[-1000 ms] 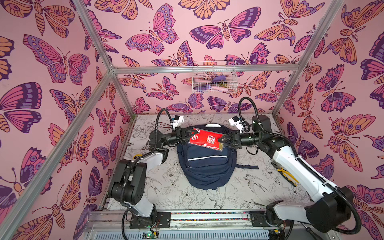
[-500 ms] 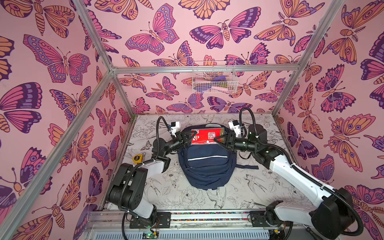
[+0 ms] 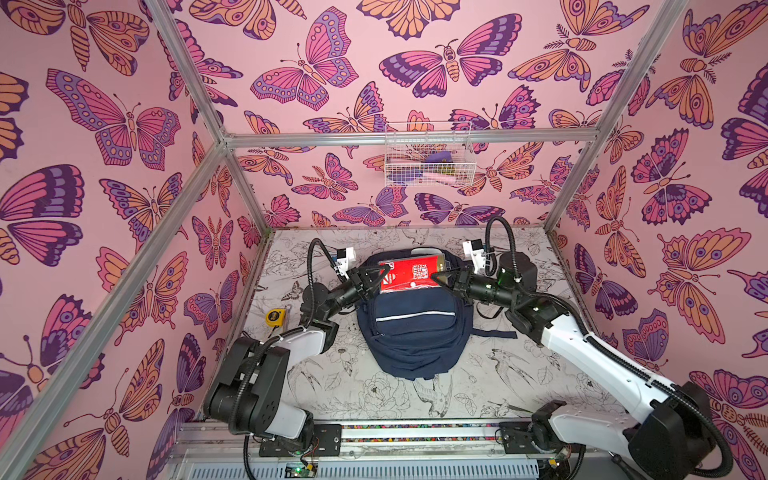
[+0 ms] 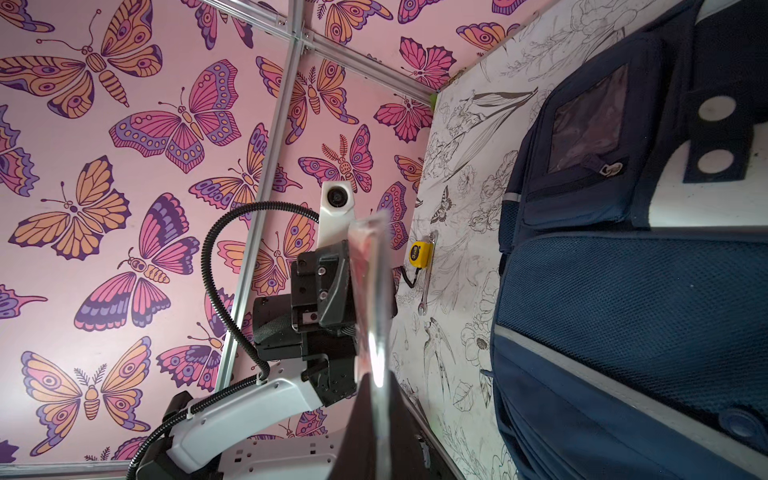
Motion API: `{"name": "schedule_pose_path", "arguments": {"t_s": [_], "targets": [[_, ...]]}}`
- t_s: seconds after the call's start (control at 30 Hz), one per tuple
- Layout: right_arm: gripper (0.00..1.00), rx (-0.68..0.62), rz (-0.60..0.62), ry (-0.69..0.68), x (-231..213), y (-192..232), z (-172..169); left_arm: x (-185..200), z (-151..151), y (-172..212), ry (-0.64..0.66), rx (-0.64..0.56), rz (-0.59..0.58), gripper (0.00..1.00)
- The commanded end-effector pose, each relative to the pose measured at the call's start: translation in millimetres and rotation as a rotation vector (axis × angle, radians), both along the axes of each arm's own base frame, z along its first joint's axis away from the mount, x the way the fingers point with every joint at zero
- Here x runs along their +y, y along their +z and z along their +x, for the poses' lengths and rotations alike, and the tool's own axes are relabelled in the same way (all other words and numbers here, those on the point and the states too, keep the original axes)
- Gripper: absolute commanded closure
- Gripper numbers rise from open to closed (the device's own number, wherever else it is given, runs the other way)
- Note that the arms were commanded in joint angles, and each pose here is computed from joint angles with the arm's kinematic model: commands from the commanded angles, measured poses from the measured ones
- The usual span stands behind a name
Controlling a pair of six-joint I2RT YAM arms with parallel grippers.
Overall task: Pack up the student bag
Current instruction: 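Grasp the red pouch with right, holding it with both grippers above the bag, then carry the red pouch beside the bag with right while left grips the pocket edge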
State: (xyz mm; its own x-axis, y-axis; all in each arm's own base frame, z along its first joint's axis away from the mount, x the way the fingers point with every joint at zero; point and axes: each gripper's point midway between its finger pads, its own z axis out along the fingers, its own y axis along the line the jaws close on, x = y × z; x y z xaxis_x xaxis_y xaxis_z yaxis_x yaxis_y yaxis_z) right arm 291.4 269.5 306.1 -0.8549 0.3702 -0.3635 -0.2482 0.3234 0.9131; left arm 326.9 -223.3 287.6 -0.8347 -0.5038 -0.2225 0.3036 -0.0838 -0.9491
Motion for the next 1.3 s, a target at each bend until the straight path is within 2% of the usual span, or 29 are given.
{"name": "schedule_pose_path", "arguments": {"t_s": [0.0, 0.07, 0.2, 0.27, 0.37, 0.53, 0.67, 0.77, 0.83, 1.0, 1.13, 1.27], "targets": [[1.0, -0.044, -0.033, -0.063, -14.0, 10.9, -3.7, -0.1, -13.3, 2.5, 0.013, -0.062, 0.106, 0.54], [1.0, -0.035, -0.104, -0.098, -25.1, 4.9, -7.4, 3.6, -20.0, 3.2, 0.052, -0.105, 0.238, 0.41], [1.0, 0.031, -0.324, -0.251, -68.3, -20.0, -14.5, 20.8, -32.1, -30.0, 0.154, -0.133, 0.688, 0.34], [1.0, 0.066, -0.415, -0.337, -94.1, -30.0, -21.5, 27.0, -40.1, -46.9, 0.166, -0.152, 0.865, 0.33], [1.0, 0.092, -0.47, -0.415, -121.4, -36.0, -38.5, 14.3, -57.6, -65.6, 0.093, -0.204, 1.013, 0.31], [1.0, 0.144, -0.47, -0.511, -155.8, -47.0, -73.2, -16.2, -89.5, -98.3, -0.094, -0.351, 1.25, 0.26], [1.0, 0.197, -0.446, -0.545, -169.8, -59.2, -94.9, -39.8, -108.7, -119.2, -0.245, -0.462, 1.374, 0.23], [1.0, 0.214, -0.459, -0.561, -177.8, -62.6, -103.8, -47.7, -105.5, -128.3, -0.266, -0.497, 1.455, 0.23], [1.0, 0.215, -0.468, -0.566, -180.2, -62.2, -105.6, -49.6, -95.2, -143.0, -0.267, -0.476, 1.524, 0.24], [1.0, 0.209, -0.501, -0.56, -178.7, -57.0, -99.3, -68.0, -87.8, -150.1, -0.322, -0.504, 1.543, 0.28], [1.0, 0.198, -0.513, -0.566, -178.3, -52.8, -93.9, -69.6, -81.9, -155.8, -0.321, -0.506, 1.577, 0.4], [1.0, 0.188, -0.508, -0.575, -178.0, -48.9, -90.4, -63.0, -73.2, -143.6, -0.247, -0.513, 1.606, 0.58]]}}
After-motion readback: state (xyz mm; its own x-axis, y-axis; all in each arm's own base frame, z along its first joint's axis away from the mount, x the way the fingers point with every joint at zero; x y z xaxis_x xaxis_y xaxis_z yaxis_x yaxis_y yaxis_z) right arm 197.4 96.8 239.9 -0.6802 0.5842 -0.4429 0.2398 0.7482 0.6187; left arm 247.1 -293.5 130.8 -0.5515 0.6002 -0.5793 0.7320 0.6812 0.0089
